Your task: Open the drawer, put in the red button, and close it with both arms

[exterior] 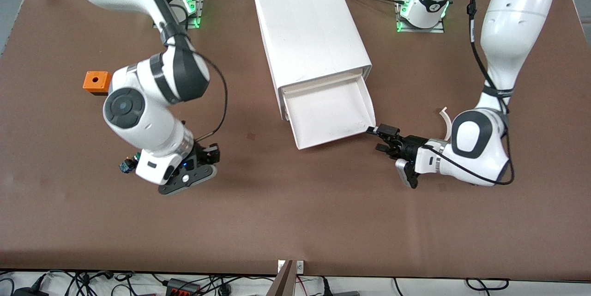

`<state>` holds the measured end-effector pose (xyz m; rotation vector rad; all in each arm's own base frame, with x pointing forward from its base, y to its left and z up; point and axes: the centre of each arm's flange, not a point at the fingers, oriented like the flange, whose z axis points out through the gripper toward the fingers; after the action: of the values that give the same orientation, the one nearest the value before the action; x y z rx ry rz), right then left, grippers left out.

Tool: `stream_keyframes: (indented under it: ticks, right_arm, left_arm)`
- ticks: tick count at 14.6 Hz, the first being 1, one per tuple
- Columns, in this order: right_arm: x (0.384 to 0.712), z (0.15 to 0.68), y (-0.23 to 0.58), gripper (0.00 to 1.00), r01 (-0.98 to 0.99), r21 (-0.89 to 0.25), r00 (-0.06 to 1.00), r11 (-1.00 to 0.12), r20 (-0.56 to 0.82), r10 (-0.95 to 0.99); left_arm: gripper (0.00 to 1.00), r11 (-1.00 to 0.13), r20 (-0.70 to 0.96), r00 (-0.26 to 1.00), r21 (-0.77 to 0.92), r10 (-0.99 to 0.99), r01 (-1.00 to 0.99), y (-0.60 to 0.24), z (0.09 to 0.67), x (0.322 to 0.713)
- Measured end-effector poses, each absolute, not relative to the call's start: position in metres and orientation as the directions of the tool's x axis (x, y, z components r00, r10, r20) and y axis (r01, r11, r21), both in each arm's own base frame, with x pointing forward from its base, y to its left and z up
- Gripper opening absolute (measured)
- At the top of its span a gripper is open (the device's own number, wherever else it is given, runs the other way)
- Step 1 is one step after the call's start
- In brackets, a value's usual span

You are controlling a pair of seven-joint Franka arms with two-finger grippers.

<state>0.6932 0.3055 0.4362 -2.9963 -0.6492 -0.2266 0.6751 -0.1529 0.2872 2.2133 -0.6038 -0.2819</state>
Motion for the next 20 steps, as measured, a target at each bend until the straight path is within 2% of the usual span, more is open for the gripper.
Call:
stream_keyframes:
  ticks: [4, 7, 10, 14, 20]
  right_arm:
    - [0.642, 0.462, 0.412, 0.41, 0.416, -0.071, 0.895, -0.906, 0.207, 0.395]
    - [0.589, 0.487, 0.502, 0.41, 0.451, -0.119, 0.861, -0.884, 0.317, 0.397]
    - [0.556, 0.485, 0.550, 0.41, 0.462, -0.157, 0.847, -0.873, 0.370, 0.382]
    - [0.546, 0.449, 0.575, 0.41, 0.456, -0.167, 0.853, -0.874, 0.364, 0.375]
    - [0.531, 0.391, 0.595, 0.41, 0.406, -0.159, 0.894, -0.900, 0.274, 0.355]
  left_arm:
    - [1.00, -0.770, -0.127, 0.832, 0.472, -0.540, -0.428, -0.124, 0.344, 0.673]
    - [1.00, -0.828, -0.172, 0.821, 0.266, -0.545, -0.494, -0.094, 0.357, 0.681]
    - [1.00, -0.859, -0.178, 0.841, 0.130, -0.511, -0.495, -0.060, 0.375, 0.695]
    - [1.00, -0.956, -0.142, 0.946, 0.042, -0.292, -0.289, -0.037, 0.374, 0.709]
    - [1.00, -0.986, -0.156, 0.975, 0.072, -0.158, -0.148, -0.008, 0.349, 0.713]
